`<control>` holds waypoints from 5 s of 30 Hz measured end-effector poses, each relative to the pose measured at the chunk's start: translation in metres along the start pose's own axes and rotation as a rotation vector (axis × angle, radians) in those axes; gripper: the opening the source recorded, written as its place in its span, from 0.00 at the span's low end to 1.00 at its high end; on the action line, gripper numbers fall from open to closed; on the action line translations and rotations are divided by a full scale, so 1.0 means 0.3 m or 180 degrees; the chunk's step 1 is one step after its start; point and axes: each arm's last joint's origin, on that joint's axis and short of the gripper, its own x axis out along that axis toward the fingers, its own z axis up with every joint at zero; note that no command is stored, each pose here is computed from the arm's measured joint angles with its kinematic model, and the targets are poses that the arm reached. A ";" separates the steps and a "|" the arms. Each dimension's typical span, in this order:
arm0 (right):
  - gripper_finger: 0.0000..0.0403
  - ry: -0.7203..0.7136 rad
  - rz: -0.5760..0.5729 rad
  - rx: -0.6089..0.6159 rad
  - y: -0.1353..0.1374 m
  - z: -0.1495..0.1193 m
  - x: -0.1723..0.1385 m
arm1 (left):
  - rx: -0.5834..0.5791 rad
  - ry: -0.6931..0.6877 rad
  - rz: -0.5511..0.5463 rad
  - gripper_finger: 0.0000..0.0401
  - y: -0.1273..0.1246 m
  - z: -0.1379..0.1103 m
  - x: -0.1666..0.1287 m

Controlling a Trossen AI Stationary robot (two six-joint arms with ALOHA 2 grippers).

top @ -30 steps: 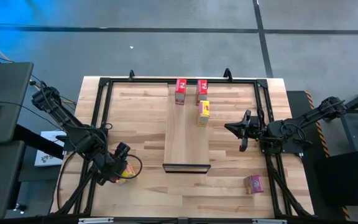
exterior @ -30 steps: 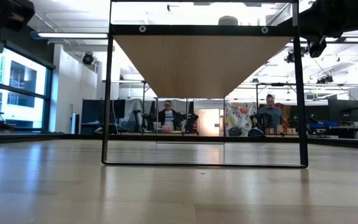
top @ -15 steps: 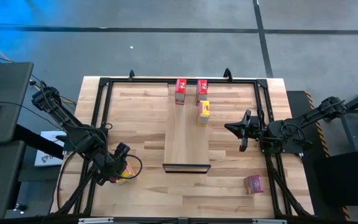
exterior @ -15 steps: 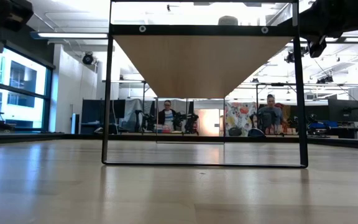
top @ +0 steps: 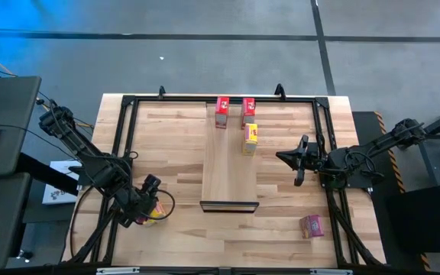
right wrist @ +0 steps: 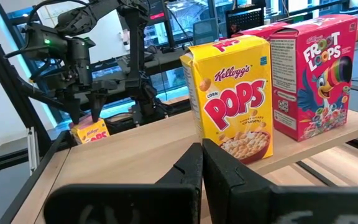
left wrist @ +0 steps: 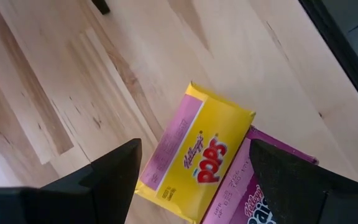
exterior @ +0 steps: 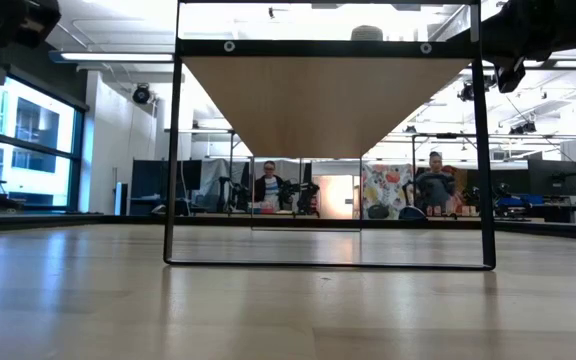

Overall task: Stack cereal on shelf
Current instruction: Put the yellow cereal box on the shelf aligned with the other yellow cereal box

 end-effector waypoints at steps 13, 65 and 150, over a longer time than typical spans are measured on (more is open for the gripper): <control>0.00 0.0038 -0.0081 0.0016 -0.003 -0.006 0.000 | -0.0031 -0.0235 0.0165 0.72 0.004 0.042 -0.046; 0.00 0.0116 -0.0128 0.0064 -0.007 -0.016 0.000 | 0.0635 0.0219 0.0183 0.72 -0.019 0.051 0.079; 0.00 0.0255 -0.0193 0.0016 -0.001 -0.041 0.016 | -0.0862 0.0656 -0.0001 0.51 0.065 0.069 0.182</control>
